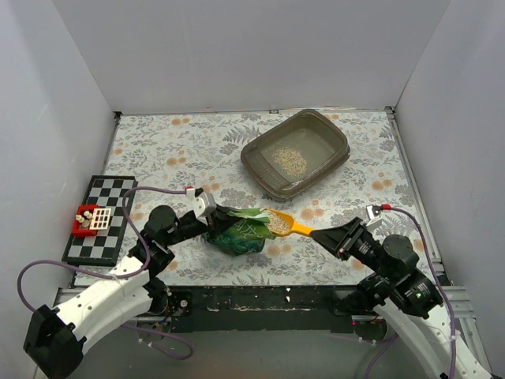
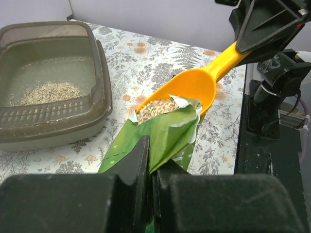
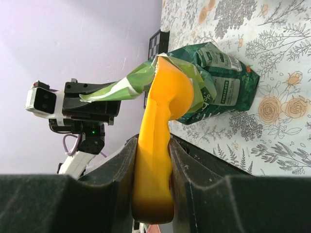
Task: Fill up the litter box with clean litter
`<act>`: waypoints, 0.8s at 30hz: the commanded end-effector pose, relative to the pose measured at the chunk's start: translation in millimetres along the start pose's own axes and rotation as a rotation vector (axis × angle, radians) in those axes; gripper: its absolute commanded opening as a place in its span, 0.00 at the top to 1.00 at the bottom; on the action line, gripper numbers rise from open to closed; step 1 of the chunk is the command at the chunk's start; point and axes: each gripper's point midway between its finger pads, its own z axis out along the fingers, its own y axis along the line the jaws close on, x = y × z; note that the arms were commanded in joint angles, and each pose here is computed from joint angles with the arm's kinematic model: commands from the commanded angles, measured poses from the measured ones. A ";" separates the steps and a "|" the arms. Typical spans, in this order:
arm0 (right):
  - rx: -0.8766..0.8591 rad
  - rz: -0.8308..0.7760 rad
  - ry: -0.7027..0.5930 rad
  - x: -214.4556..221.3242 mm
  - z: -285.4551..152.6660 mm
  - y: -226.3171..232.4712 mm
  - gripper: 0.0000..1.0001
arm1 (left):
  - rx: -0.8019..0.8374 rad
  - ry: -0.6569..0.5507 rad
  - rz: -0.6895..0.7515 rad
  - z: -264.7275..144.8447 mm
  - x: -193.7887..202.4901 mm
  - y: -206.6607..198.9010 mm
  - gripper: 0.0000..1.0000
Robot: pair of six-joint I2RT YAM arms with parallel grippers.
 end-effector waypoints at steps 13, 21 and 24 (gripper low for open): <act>-0.015 0.073 -0.039 2.7 -41.2 8.5 0.99 | -0.079 -0.010 -0.012 -2.0 0.8 5.3 1.00; -0.086 0.090 -0.040 0.5 -36.9 22.3 0.99 | -0.060 -0.048 0.005 -5.2 -8.6 0.0 1.00; -0.115 0.088 -0.056 -2.8 -40.1 31.0 0.99 | -0.068 -0.052 0.015 -6.6 -10.7 0.8 1.00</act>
